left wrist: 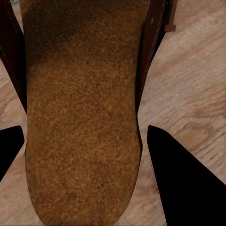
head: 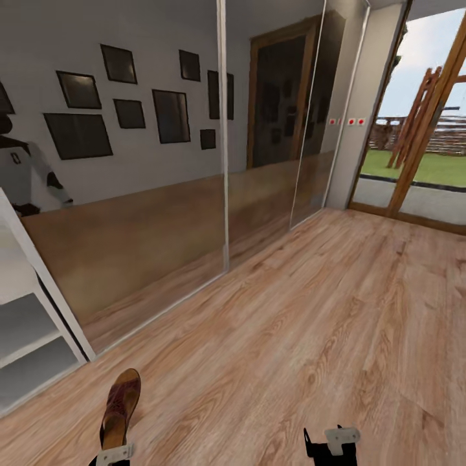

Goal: Pick up the two gym shoes and the two sandals from the corridor floor and place them onto the hallstand (shoe rack) in the corridor, making sure they are on the rack and not on the floor. Arrange them so the two gym shoes are next to each other and the two sandals are next to each other.

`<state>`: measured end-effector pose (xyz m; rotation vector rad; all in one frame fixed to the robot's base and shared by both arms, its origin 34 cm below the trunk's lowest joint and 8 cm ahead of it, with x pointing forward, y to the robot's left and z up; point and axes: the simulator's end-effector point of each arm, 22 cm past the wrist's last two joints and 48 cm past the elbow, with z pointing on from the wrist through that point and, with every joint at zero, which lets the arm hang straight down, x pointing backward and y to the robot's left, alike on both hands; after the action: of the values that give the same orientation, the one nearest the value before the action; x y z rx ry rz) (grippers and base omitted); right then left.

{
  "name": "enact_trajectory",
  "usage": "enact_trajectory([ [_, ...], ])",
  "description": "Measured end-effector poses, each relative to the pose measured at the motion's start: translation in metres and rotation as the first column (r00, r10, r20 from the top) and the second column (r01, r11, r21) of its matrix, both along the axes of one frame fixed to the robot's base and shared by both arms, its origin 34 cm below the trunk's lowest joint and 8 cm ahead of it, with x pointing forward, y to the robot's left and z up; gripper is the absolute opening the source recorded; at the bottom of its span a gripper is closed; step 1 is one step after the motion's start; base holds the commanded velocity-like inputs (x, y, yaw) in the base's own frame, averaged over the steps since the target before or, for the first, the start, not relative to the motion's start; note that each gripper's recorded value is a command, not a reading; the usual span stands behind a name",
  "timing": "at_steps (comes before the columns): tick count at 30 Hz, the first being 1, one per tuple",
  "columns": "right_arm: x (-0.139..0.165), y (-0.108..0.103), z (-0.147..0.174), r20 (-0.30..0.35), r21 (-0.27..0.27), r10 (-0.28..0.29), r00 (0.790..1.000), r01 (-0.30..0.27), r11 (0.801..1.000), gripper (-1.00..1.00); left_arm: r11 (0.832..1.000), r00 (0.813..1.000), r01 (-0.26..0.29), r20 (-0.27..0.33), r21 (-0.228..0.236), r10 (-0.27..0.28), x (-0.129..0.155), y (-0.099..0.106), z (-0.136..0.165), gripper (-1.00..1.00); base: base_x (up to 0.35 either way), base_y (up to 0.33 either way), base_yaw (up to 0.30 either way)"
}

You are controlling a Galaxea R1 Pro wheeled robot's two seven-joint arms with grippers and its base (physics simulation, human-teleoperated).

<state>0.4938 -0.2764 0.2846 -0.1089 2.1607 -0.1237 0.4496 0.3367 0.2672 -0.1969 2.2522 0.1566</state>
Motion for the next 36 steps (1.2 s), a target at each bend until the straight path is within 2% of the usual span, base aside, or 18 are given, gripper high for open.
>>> enact_trajectory([
  [20, 0.0001, -0.0001, 0.0002, 0.001, 0.0, 0.005, 1.0, -0.005, 1.0, 1.0, 1.0, 1.0, -0.001, 0.0, 0.0, 0.001, 0.0, 0.0002, 0.0, -1.0, 0.277, -0.197, 0.018],
  [28, 0.0002, 0.0004, 0.0, 0.001, 0.001, 0.003, 1.0, -0.003, 1.0, 1.0, 1.0, 1.0, -0.002, 0.0, -0.001, 0.002, 0.0001, 0.0004, -0.0001, -1.0, 0.068, -0.043, 0.031],
  [36, 0.0002, 0.0037, -0.0002, 0.001, 0.006, 0.002, 1.0, -0.002, 1.0, 1.0, 1.0, 1.0, 0.0, 0.0, -0.001, 0.0, 0.0001, -0.0008, -0.0003, -1.0, 0.008, -0.005, 0.22],
])
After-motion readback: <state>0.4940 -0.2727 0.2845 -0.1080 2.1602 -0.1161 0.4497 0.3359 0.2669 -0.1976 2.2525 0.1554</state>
